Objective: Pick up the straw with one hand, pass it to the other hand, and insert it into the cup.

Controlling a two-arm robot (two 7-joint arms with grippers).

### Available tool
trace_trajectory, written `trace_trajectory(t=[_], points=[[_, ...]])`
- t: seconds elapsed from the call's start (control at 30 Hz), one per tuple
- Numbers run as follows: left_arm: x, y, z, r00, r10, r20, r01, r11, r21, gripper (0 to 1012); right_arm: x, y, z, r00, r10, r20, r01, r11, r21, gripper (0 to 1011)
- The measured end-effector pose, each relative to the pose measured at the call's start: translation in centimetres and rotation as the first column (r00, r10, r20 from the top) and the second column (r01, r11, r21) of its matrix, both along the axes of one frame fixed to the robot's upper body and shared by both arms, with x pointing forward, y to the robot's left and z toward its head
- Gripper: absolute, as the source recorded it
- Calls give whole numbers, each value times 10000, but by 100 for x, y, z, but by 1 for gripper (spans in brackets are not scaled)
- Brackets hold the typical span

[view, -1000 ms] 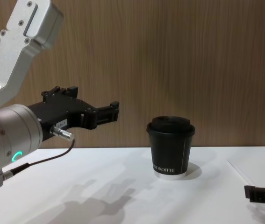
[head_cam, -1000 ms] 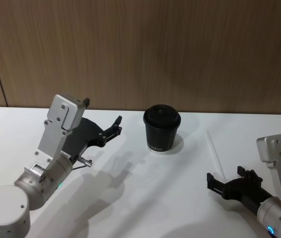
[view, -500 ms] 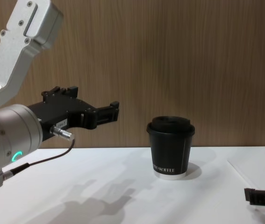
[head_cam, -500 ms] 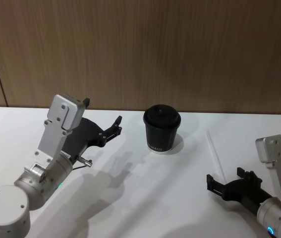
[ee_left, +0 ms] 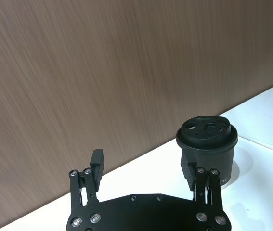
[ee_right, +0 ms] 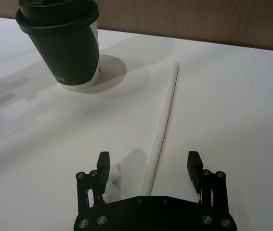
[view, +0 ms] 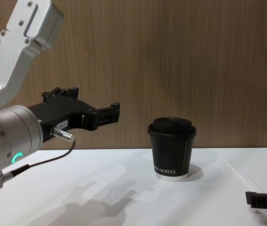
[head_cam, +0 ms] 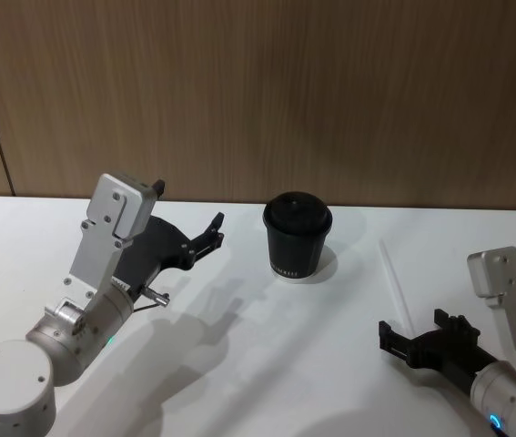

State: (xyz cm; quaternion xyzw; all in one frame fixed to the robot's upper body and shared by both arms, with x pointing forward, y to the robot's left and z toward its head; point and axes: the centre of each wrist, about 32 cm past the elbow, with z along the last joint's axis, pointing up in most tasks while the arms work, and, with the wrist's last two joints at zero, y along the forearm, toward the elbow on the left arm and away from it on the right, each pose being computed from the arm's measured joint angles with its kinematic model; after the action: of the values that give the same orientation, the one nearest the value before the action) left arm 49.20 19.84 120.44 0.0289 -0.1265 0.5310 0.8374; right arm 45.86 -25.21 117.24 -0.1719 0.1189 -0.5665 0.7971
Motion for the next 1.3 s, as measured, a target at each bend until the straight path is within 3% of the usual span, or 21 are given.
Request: trace_trajectory(t=[1.3], points=[[0,0,0,10000,0,0,0,10000,0,1003,24,18,5,9996,21,-288,-25,9999,-169,1001]])
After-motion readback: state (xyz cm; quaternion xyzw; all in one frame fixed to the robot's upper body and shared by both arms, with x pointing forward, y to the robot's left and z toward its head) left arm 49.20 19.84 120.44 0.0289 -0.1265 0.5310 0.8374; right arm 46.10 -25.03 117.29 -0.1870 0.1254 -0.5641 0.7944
